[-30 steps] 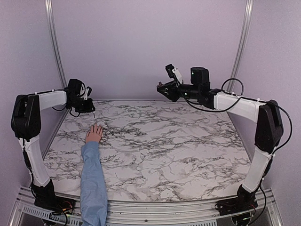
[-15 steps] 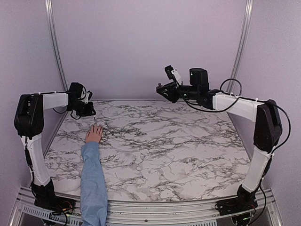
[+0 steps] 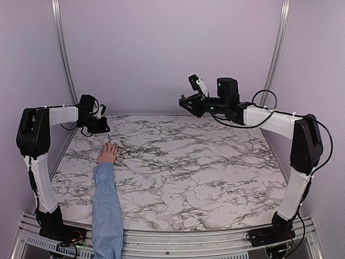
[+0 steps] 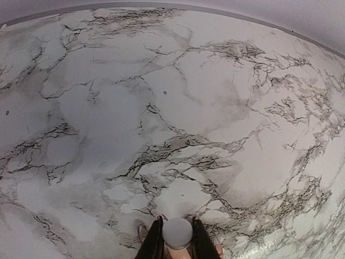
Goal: Paint the nails
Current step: Paint the nail polish on the nail.
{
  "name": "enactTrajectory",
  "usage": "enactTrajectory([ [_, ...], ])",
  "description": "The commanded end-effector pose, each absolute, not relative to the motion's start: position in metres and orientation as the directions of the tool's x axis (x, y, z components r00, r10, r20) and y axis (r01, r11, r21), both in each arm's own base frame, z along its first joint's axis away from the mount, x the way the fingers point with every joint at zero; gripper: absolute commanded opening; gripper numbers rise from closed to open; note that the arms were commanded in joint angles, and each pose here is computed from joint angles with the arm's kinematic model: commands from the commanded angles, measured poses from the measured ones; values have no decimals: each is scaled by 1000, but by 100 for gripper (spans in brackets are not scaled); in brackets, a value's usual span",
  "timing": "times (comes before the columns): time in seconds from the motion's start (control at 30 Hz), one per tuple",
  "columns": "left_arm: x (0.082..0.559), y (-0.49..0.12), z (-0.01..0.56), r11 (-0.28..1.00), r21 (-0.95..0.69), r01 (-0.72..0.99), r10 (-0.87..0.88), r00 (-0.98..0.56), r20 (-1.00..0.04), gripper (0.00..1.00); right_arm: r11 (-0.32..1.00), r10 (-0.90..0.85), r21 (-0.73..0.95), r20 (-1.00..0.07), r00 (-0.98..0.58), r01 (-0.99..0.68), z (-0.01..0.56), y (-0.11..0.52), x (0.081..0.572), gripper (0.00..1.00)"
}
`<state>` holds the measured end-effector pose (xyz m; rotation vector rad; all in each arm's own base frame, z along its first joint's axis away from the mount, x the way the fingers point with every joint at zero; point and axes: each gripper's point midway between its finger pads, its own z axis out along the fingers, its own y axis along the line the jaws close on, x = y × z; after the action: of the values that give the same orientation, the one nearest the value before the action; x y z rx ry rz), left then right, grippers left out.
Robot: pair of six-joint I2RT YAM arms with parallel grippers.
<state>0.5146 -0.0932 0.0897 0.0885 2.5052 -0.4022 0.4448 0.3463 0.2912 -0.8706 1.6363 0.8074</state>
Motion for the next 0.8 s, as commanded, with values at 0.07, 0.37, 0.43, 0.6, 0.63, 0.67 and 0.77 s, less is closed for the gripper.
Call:
enactTrajectory([
  [0.07, 518, -89, 91, 956, -257, 144, -30, -820, -571, 0, 507, -111, 68, -983, -143, -859, 311, 346, 450, 0],
  [0.37, 522, -85, 116, 960, -222, 170, -9, -775, -632, 0, 509, -104, 74, -984, -146, -857, 313, 347, 452, 0],
  [0.43, 522, -84, 120, 959, -223, 175, -11, -763, -646, 0, 508, -102, 78, -983, -150, -858, 312, 348, 452, 0],
  [0.6, 521, -87, 124, 948, -237, 211, -9, -727, -686, 0, 507, -103, 82, -983, -154, -858, 311, 349, 454, 0],
  [0.63, 520, -88, 124, 944, -246, 218, -13, -723, -690, 0, 507, -103, 81, -983, -154, -858, 311, 349, 455, 0],
  [0.67, 519, -89, 124, 942, -251, 223, -14, -719, -695, 0, 508, -103, 82, -983, -155, -857, 311, 349, 456, 0],
  [0.77, 517, -90, 124, 937, -258, 236, -16, -708, -706, 0, 508, -104, 82, -982, -156, -857, 311, 349, 456, 0],
])
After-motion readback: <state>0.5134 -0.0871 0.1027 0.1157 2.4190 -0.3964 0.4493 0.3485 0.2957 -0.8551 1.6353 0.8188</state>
